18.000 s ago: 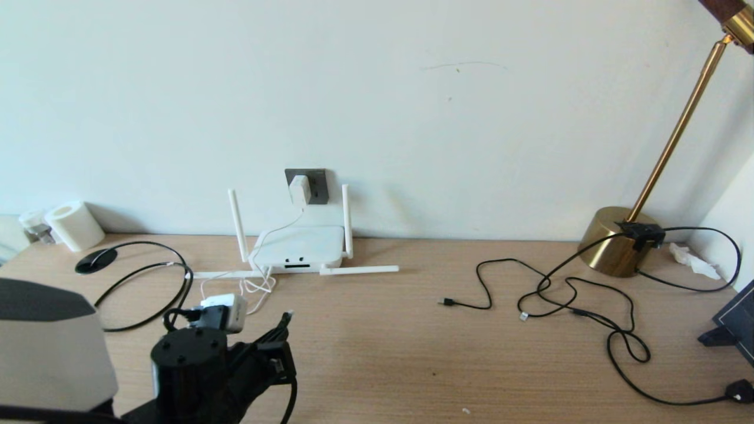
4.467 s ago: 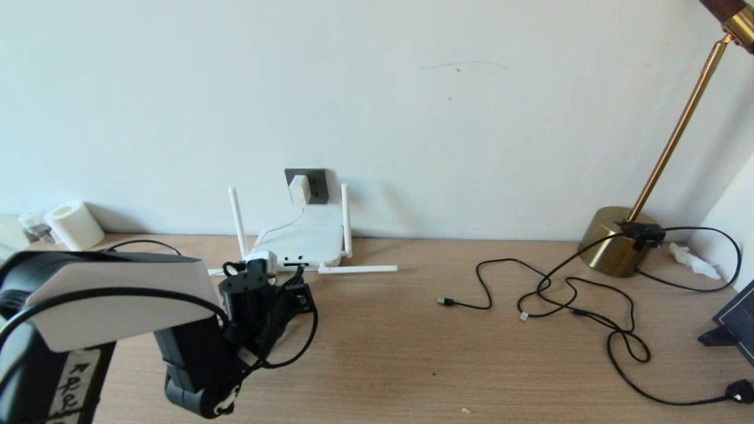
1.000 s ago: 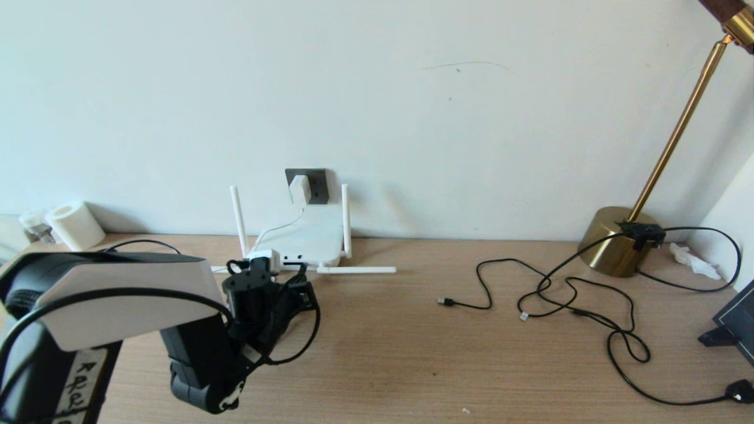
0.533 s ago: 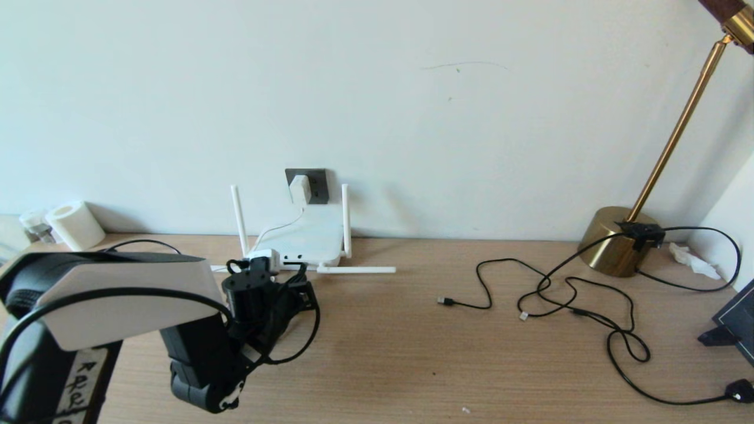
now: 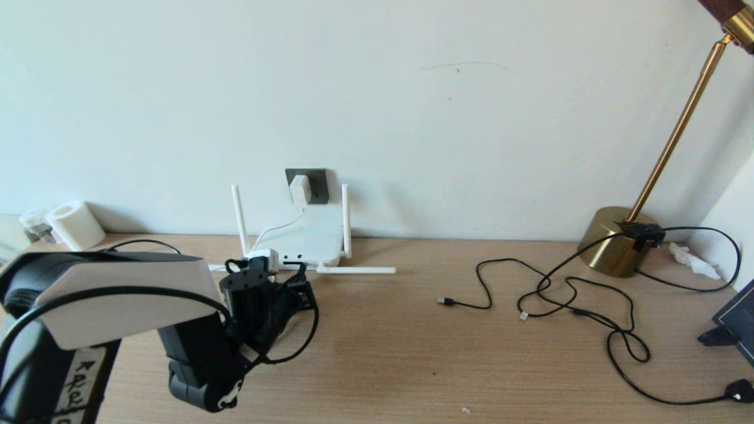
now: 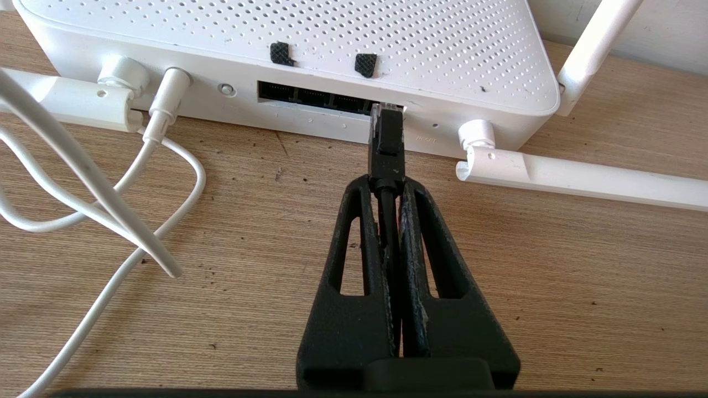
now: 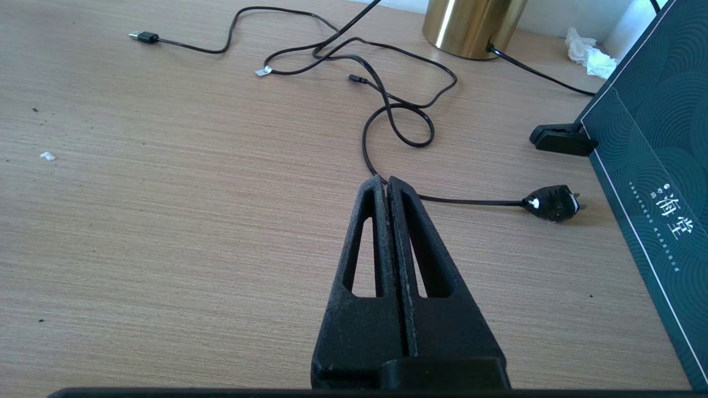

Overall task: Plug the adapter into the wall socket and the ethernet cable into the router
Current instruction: Plug cable into router interface

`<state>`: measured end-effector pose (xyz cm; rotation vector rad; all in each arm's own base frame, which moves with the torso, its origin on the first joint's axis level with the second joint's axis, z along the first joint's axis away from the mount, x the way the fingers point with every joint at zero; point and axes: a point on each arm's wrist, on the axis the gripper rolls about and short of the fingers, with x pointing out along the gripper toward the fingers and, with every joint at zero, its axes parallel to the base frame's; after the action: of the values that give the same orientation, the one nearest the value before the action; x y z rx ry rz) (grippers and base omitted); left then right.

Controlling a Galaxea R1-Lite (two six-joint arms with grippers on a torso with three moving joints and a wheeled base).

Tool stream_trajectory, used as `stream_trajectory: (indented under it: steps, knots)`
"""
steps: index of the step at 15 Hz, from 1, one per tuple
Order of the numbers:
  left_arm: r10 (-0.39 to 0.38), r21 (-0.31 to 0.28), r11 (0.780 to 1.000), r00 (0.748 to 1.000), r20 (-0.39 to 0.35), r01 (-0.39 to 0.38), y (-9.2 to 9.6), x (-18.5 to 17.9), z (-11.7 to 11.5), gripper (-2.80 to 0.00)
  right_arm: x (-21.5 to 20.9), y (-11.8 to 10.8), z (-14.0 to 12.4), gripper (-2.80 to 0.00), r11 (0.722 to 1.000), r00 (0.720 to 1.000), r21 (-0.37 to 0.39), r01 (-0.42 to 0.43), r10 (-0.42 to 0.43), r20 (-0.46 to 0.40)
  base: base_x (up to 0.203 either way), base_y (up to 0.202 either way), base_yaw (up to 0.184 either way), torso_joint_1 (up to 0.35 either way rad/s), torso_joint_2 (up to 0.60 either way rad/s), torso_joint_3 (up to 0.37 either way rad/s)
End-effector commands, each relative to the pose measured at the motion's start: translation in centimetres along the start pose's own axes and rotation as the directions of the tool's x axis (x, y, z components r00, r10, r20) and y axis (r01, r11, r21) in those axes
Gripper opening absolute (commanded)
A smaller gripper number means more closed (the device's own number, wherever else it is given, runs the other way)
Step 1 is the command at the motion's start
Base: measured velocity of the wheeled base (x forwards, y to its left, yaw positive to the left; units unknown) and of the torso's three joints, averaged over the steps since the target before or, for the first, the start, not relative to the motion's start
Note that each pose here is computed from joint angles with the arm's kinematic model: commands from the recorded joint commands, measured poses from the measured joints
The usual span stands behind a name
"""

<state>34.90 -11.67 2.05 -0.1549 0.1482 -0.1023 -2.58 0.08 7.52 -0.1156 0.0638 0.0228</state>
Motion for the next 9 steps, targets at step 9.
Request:
stream_trajectory:
  steps: [9]
  knots:
    - [0.003,0.001,1.000,1.000,0.010,-0.003,0.37,0.07,0.22,-2.80,0.00,0.01,-0.01,-2.80,1.000,1.000,-0.001,-0.003,0.003,-0.002,0.000,0.000,0.000,0.000,0.00,0.000]
